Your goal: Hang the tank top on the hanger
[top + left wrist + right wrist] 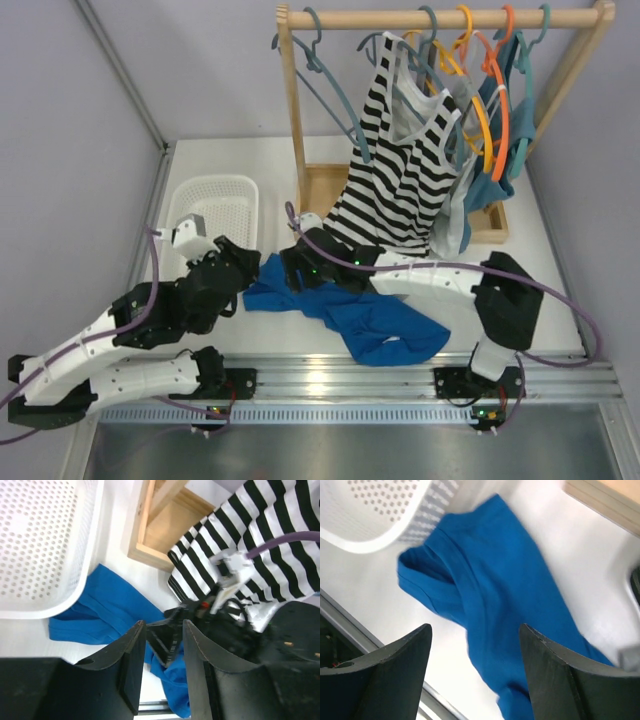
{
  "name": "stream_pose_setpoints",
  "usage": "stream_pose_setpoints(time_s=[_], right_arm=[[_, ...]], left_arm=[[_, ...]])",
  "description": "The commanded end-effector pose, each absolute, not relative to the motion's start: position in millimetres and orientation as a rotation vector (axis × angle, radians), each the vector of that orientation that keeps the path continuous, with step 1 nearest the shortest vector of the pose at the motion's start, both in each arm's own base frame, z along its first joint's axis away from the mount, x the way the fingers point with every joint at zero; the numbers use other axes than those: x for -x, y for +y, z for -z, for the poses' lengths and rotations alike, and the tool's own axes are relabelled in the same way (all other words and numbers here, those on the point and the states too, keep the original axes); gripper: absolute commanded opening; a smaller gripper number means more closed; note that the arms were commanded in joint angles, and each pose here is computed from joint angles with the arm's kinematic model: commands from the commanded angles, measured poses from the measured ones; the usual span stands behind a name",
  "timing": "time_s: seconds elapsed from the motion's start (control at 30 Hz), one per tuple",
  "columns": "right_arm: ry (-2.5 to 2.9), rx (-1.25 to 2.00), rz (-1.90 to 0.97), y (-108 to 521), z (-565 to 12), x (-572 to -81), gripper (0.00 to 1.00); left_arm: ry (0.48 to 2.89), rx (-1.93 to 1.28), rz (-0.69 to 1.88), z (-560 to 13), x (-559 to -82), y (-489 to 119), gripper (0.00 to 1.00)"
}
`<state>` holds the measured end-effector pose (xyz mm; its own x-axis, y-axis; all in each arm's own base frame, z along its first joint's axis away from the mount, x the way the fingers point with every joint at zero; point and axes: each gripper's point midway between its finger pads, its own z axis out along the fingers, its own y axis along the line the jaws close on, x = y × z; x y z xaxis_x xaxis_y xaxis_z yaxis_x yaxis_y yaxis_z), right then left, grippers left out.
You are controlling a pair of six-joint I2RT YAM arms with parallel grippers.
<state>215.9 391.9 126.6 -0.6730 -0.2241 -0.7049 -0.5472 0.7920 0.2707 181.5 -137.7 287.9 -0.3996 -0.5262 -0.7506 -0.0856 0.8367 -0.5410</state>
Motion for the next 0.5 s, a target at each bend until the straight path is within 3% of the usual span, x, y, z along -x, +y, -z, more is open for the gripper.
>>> stream_pose_setpoints(time_s=[0.0,0.47], right_arm=[[2.137,0.592,-0.72,453.8,-158.2,-230.2,0.7],[2.22,0.591,-0.614,502.2,-75.9,-250.8,0.69]], left_arm=[[1.89,0.478,0.423,-305.0,-183.6,-111.5,0.4],[1.801,0.496,0.468,-341.3,-182.2,-91.6,0.42]])
